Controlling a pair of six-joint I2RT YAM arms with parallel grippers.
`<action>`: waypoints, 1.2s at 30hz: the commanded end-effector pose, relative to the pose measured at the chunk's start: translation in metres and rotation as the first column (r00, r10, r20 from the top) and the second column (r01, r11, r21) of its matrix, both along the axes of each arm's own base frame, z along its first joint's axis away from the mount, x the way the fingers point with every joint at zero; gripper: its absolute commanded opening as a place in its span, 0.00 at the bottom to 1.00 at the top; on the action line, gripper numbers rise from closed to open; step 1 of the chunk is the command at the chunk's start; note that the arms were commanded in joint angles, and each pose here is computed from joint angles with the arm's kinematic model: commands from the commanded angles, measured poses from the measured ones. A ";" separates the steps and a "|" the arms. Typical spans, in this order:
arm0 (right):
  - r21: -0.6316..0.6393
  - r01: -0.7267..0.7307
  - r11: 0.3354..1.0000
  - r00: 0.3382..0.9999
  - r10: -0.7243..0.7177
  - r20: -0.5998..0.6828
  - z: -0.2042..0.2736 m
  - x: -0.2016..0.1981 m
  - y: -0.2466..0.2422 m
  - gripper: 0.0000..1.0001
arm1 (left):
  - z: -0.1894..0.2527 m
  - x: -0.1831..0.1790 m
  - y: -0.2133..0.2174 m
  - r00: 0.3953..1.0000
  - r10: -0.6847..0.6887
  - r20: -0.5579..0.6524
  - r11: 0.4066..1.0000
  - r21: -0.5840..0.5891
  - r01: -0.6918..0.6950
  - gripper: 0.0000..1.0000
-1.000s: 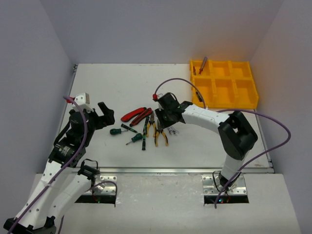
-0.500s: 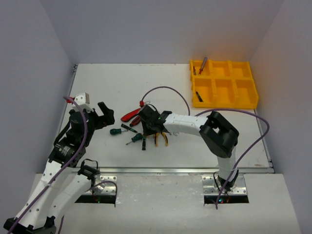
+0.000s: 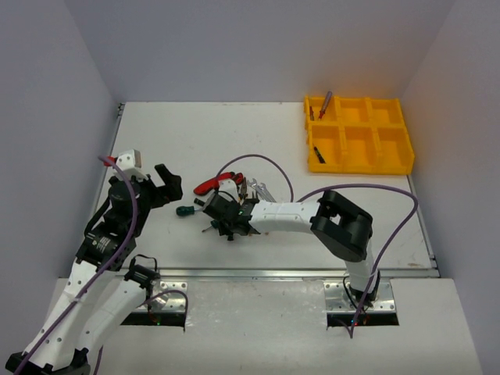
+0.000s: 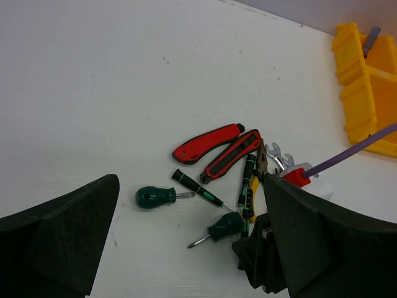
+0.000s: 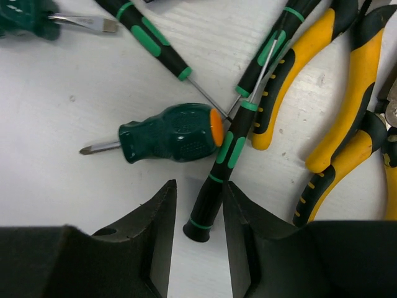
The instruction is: Sort the tools into containers
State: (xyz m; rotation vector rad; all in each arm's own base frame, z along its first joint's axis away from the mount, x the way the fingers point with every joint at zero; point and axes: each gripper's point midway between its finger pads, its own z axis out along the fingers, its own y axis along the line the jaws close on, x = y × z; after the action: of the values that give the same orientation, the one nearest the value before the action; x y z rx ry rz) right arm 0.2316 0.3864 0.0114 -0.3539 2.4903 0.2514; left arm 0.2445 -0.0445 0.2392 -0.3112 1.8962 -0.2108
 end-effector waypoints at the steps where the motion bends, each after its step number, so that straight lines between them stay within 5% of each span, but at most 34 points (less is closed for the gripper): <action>1: -0.015 0.080 0.997 0.996 -0.079 0.031 -0.007 0.004 -0.008 0.36 | 0.011 0.003 -0.006 0.998 -0.027 0.048 1.000 -0.009 0.027 1.00; 6: -0.040 0.077 0.996 0.997 -0.076 0.032 -0.016 0.001 -0.011 0.34 | 0.012 0.003 -0.007 0.998 -0.034 0.051 0.999 -0.012 0.034 1.00; 13: -0.033 0.105 0.994 0.994 -0.103 0.038 -0.012 -0.003 -0.018 0.07 | 0.013 0.003 -0.007 0.998 -0.032 0.054 0.999 -0.013 0.033 1.00; 23: 0.160 0.090 0.983 0.955 -0.131 0.265 0.103 0.012 -0.039 0.00 | 0.011 0.004 -0.008 0.998 -0.033 0.046 0.999 -0.008 0.033 1.00; 28: 0.133 0.030 0.991 0.935 -0.074 0.347 0.152 0.062 -0.092 0.00 | 0.008 0.006 -0.009 0.999 -0.037 0.034 0.999 -0.006 0.038 1.00; 32: -0.049 -0.051 0.997 0.914 0.067 0.401 0.161 0.152 -0.175 0.00 | 0.007 0.006 -0.009 0.999 -0.035 0.029 0.999 -0.003 0.035 1.00; 36: -0.179 -0.102 0.978 0.956 0.146 0.252 0.132 0.207 -0.233 0.00 | 0.005 0.006 -0.007 0.999 -0.025 0.022 1.000 0.001 0.025 1.00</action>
State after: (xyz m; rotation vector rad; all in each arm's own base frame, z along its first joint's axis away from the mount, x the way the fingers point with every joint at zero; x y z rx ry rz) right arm 0.4007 0.1821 0.1672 -0.2115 2.1562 0.0904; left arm 0.2461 -0.0481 0.2358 -0.2989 1.9134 -0.2172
